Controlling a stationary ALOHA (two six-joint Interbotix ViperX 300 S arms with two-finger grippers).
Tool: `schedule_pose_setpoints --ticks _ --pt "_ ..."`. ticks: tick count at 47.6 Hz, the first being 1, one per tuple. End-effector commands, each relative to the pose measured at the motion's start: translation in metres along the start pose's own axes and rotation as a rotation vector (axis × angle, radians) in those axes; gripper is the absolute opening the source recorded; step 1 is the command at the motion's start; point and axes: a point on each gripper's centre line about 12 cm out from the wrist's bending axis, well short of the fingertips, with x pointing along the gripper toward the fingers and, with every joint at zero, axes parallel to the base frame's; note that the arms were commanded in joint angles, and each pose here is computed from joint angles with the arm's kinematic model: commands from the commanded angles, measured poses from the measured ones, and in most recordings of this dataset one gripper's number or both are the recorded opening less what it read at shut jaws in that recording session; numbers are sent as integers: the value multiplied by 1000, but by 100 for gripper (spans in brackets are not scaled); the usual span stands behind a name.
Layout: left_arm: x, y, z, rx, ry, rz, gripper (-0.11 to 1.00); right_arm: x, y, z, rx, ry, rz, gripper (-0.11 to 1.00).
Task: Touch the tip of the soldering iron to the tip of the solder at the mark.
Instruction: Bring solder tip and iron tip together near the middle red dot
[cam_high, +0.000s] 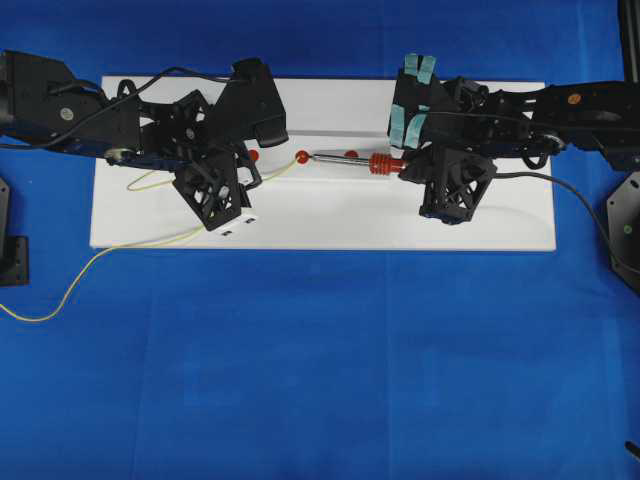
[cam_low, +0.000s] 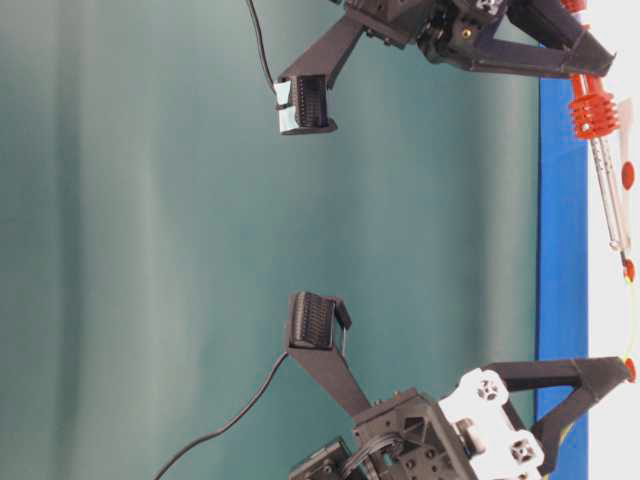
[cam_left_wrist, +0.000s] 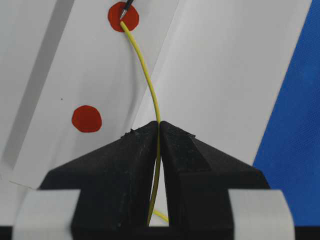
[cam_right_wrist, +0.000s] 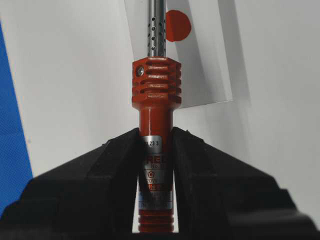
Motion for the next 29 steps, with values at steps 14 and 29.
schedule_pose_setpoints --ticks 14,29 --pt "-5 -2 10 0 -31 -8 3 -5 3 11 0 -35 6 6" --pt "-5 -3 10 3 -27 -7 3 -5 3 11 0 -35 6 6"
